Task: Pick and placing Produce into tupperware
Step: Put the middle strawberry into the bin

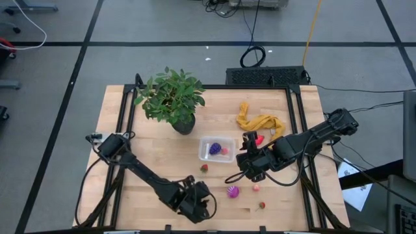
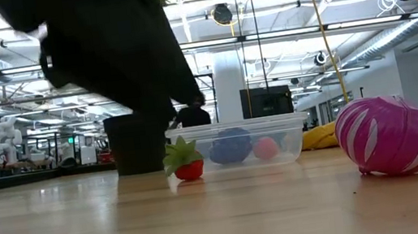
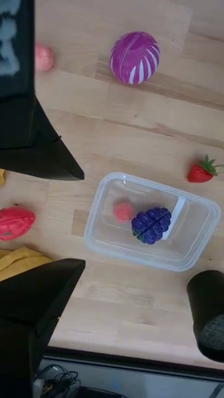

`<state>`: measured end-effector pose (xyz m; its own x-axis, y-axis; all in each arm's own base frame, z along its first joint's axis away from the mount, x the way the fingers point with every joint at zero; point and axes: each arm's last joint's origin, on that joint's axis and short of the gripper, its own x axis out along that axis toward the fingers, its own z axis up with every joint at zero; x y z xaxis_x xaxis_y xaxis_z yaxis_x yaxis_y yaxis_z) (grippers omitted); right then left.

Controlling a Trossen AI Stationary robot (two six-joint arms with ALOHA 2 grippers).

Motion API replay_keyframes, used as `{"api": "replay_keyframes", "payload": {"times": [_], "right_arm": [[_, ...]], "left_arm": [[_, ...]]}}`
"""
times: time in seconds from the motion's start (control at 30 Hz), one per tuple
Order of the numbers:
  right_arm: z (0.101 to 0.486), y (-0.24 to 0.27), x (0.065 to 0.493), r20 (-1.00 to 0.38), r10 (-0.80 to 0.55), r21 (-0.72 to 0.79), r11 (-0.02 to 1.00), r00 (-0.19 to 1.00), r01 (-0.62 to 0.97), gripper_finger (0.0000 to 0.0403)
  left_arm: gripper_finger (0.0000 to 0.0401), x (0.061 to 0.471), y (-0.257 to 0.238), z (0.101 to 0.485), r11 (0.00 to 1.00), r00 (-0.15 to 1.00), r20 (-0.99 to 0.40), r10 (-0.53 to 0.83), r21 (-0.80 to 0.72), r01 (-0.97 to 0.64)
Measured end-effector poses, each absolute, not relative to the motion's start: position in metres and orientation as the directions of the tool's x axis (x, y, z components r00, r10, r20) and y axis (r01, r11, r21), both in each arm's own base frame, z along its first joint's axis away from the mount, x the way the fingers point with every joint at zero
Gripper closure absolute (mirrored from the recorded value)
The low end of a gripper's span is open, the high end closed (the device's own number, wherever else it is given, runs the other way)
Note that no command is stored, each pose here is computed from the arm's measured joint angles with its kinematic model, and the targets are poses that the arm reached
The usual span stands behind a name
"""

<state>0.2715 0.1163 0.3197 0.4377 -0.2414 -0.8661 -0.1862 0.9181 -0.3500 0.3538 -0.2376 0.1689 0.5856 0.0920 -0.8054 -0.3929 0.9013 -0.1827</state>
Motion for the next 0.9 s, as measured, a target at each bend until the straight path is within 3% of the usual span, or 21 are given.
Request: {"api": "replay_keyframes", "payload": {"times": [0.17,0.33,0.57,0.9], "right_arm": [[0.32,0.117,0.272,-0.865,-0.238,-0.349,0.918,0.441,-0.187,0.0193],[0.322,0.125,0.274,-0.847,-0.199,-0.347,0.91,0.492,-0.228,0.0193],[0.322,0.154,0.288,-0.803,0.017,-0.263,0.886,0.595,-0.381,0.0193],[0.246,0.174,0.33,-0.885,-0.063,-0.328,0.788,0.461,-0.521,0.0193]], "left_arm": [[0.0224,0.344,-0.237,0.185,0.887,0.527,-0.81,0.256,-0.02,-0.461],[0.0224,0.339,-0.234,0.187,0.868,0.481,-0.819,0.312,0.039,-0.495],[0.0224,0.317,-0.226,0.193,0.808,0.359,-0.84,0.407,0.147,-0.571],[0.0224,0.247,-0.219,0.262,0.707,0.371,-0.744,0.555,0.188,-0.682]]}}
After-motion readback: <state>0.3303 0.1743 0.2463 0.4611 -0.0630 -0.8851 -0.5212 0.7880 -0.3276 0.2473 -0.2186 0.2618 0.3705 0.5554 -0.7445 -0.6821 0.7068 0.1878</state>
